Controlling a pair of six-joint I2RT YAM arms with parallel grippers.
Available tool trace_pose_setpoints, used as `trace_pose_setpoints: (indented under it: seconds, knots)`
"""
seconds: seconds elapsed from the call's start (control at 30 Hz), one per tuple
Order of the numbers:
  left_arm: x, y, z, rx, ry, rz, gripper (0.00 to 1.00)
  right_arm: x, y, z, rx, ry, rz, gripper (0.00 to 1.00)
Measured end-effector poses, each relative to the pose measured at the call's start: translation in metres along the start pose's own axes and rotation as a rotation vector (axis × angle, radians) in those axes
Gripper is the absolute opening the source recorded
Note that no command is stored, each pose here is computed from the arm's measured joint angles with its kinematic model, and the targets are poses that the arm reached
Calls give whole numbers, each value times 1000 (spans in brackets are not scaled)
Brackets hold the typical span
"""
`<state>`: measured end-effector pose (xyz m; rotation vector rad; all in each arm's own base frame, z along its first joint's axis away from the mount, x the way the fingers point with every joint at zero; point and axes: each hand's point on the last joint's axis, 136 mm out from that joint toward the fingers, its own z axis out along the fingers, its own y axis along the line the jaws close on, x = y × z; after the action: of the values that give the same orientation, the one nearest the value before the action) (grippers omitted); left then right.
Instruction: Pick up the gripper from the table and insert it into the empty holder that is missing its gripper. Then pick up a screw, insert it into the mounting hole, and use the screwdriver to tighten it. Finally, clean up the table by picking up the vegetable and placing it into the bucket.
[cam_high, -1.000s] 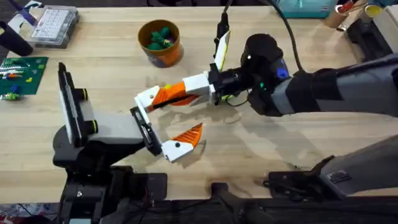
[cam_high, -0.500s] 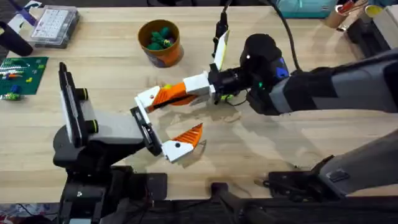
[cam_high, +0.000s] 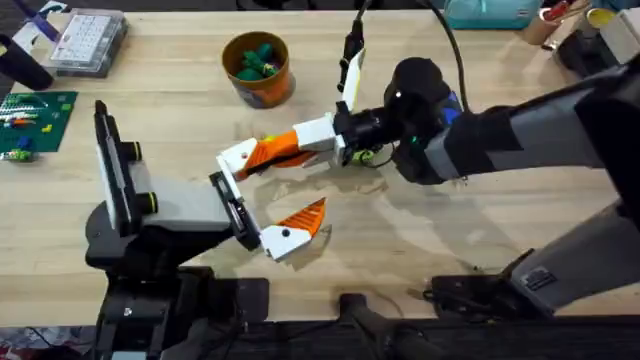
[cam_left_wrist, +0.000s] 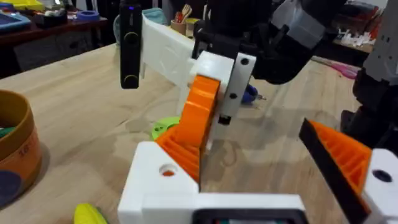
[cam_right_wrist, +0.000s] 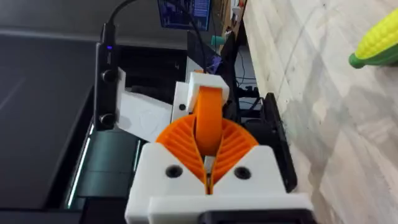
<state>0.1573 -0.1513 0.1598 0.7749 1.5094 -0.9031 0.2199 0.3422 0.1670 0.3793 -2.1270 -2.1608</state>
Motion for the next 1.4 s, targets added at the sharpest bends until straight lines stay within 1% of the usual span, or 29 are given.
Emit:
trace_pose_setpoints:
  seconds: [0.23, 1.4]
  knots:
    - [0, 0, 0, 0, 0, 1, 987, -1, 1, 0, -4, -5, 22, 14]
    - [0, 0, 0, 0, 0, 1, 987, -3, 1, 0, -3, -15, 23, 10]
